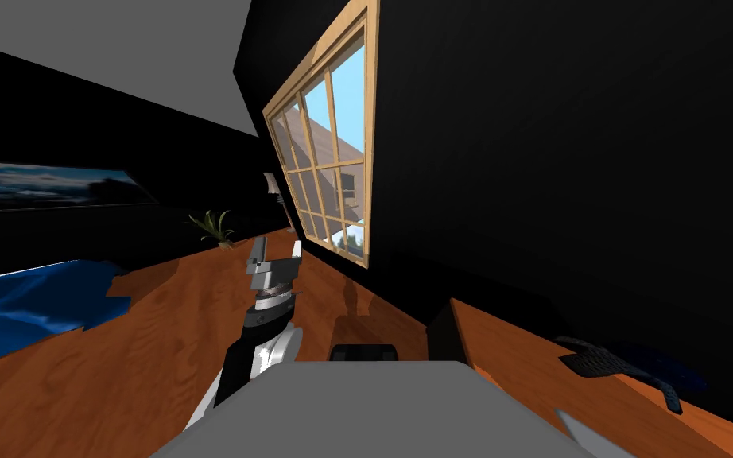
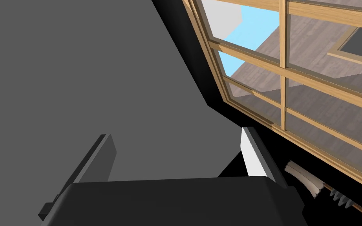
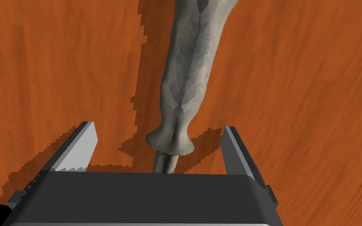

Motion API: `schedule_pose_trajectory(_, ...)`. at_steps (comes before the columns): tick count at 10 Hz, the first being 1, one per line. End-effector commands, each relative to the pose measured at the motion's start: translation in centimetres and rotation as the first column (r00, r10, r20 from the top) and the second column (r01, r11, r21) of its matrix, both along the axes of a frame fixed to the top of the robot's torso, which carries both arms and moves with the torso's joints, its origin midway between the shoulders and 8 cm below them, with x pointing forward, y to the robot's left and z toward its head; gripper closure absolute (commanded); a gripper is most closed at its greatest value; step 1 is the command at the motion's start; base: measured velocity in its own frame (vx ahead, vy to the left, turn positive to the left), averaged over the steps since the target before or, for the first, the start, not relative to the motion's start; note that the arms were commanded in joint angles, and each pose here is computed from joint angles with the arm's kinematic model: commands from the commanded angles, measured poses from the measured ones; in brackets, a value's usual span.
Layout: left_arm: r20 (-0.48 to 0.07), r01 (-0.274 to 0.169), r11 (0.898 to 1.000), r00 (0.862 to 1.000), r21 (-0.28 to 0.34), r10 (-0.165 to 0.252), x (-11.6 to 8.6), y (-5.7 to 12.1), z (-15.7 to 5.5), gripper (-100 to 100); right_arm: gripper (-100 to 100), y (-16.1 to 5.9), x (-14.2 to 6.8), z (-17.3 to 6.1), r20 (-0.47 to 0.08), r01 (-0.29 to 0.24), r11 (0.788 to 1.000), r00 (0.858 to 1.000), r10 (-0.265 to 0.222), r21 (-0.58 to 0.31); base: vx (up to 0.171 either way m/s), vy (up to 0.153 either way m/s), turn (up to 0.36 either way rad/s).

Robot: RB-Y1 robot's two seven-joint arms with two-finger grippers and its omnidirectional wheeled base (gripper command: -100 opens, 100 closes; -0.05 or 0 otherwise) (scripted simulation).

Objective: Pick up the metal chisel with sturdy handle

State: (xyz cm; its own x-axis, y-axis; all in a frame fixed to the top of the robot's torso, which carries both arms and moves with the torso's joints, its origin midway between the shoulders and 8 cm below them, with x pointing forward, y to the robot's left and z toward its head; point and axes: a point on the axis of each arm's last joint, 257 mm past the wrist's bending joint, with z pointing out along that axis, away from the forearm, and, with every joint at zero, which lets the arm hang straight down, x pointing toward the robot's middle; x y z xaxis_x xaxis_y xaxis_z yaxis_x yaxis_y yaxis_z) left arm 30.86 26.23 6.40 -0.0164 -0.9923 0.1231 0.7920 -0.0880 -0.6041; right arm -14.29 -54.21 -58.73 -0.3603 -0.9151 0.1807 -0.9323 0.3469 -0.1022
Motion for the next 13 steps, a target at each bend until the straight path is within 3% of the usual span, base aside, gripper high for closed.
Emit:
schedule_pose_trajectory(1, 0.000, 0.000, 1.000, 1.000, 0.000, 0.000, 0.0, 0.0, 0.0, 0, -100, -0.8, 1.1, -0.2, 0.009, 0.029, 1.000, 1.000, -0.029, 0.001, -0.122, 0.060, 0.231)
schedule_pose_trajectory(2, 0.000, 0.000, 1.000, 1.000, 0.000, 0.000, 0.0, 0.0, 0.0, 0, -100, -1.3, 0.2, -0.1, -0.006, 0.035, 0.999, 0.999, -0.035, -0.010, -0.111, 0.025, 0.098)
schedule_pose_trajectory(3, 0.000, 0.000, 1.000, 1.000, 0.000, 0.000, 0.0, 0.0, 0.0, 0, -100, -1.4, 2.0, -0.5, 0.012, 0.056, 0.998, 0.998, -0.056, 0.003, -0.119, 0.042, 0.168)
schedule_pose_trajectory(4, 0.000, 0.000, 1.000, 1.000, 0.000, 0.000, 0.0, 0.0, 0.0, 0, -100, -1.9, 1.1, -0.3, -0.003, 0.064, 0.998, 0.998, -0.064, -0.008, -0.123, 0.031, 0.129)
schedule_pose_trajectory(5, 0.000, 0.000, 1.000, 1.000, 0.000, 0.000, 0.0, 0.0, 0.0, 0, -100, -1.8, 3.1, -0.9, 0.020, 0.083, 0.997, 0.996, -0.083, 0.011, -0.146, 0.047, 0.207)
schedule_pose_trajectory(6, 0.000, 0.000, 1.000, 1.000, 0.000, 0.000, 0.0, 0.0, 0.0, 0, -100, -2.5, 1.7, -0.5, -0.004, 0.096, 0.995, 0.995, -0.096, -0.007, -0.113, 0.034, 0.098)
schedule_pose_trajectory(7, 0.000, 0.000, 1.000, 1.000, 0.000, 0.000, 0.0, 0.0, 0.0, 0, -100, -2.2, 3.7, -1.1, 0.018, 0.115, 0.993, 0.993, -0.116, 0.015, -0.144, 0.040, 0.162)
schedule_pose_trajectory(9, 0.000, 0.000, 1.000, 1.000, 0.000, 0.000, 0.0, 0.0, 0.0, 0, -100, -3.0, 2.1, -0.7, -0.009, 0.131, 0.991, 0.991, -0.131, -0.006, -0.078, 0.028, 0.070)
schedule_pose_trajectory(11, 0.000, 0.000, 1.000, 1.000, 0.000, 0.000, 0.0, 0.0, 0.0, 0, -100, -3.0, 2.1, -0.7, -0.009, 0.131, 0.991, 0.991, -0.131, -0.006, 0.012, 0.003, -0.014)
schedule_pose_trajectory(12, 0.000, 0.000, 1.000, 1.000, 0.000, 0.000, 0.0, 0.0, 0.0, 0, -100, -2.7, 3.9, -1.2, 0.009, 0.154, 0.988, 0.988, -0.154, 0.016, -0.074, 0.040, 0.177)
schedule_pose_trajectory(13, 0.000, 0.000, 1.000, 1.000, 0.000, 0.000, 0.0, 0.0, 0.0, 0, -100, -3.3, 2.6, -0.9, -0.012, 0.167, 0.986, 0.986, -0.167, -0.001, -0.102, 0.049, 0.136)
